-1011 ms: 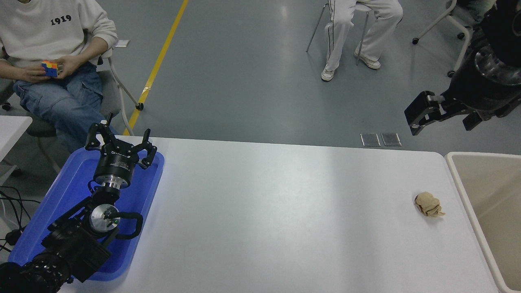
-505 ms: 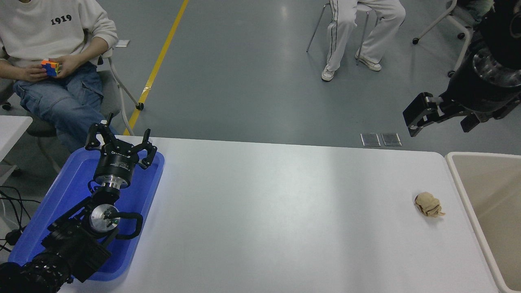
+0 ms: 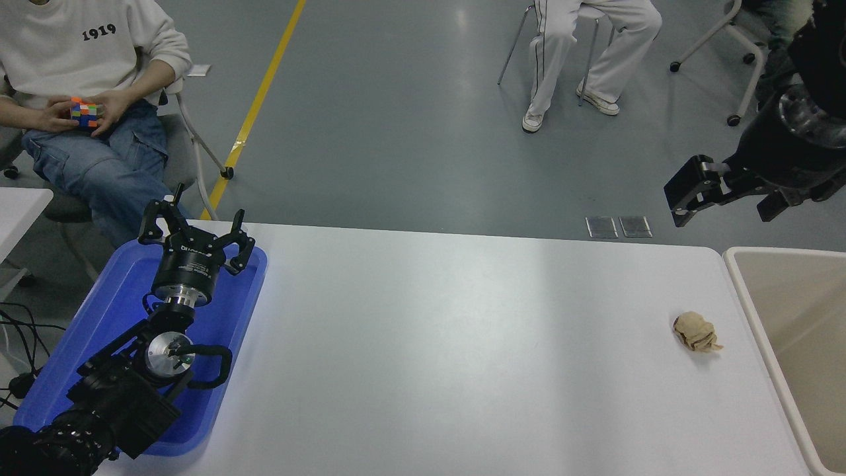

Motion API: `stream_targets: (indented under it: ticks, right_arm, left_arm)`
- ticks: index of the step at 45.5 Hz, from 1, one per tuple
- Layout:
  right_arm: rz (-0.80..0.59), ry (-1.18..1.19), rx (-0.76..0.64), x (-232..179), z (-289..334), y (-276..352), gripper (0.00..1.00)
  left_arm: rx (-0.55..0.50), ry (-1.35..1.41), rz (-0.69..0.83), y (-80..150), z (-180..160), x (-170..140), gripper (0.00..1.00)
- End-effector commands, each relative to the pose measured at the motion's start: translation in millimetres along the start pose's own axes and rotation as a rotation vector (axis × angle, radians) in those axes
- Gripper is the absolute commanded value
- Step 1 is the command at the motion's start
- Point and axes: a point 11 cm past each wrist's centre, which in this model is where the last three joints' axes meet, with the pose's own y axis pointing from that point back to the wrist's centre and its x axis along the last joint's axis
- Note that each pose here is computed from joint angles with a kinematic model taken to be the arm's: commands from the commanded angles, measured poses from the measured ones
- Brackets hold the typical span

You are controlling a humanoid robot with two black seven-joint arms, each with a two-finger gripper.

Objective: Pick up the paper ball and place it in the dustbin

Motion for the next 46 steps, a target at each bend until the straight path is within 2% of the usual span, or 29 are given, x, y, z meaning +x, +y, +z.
stream_targets:
  ticks: [1, 11, 24, 31, 46]
  right_arm:
    - [-0.019, -0.064, -0.013, -7.6, 26.2, -6.8, 1.00]
    - [-0.107, -0.127, -0.016, -29.1, 48.6, -37.9, 1.00]
    - [0.039, -0.175, -0.028, -33.3, 70.0, -85.8, 1.00]
    - [0.117, -0.185, -0.089, -42.6, 88.4, -131.4, 1.00]
    - [0.086, -0.206, -0.091, -56.9, 92.4, -178.7, 1.00]
  left_arm:
    - [-0.001, -0.001, 0.002, 0.4, 0.8, 0.9, 1.00]
    - [0.000, -0.001, 0.002, 0.5, 0.5, 0.9, 1.00]
    - [-0.001, -0.001, 0.002, 0.4, 0.8, 0.9, 1.00]
    - [0.000, -0.001, 0.002, 0.5, 0.5, 0.9, 1.00]
    - [-0.001, -0.001, 0.002, 0.4, 0.8, 0.9, 1.00]
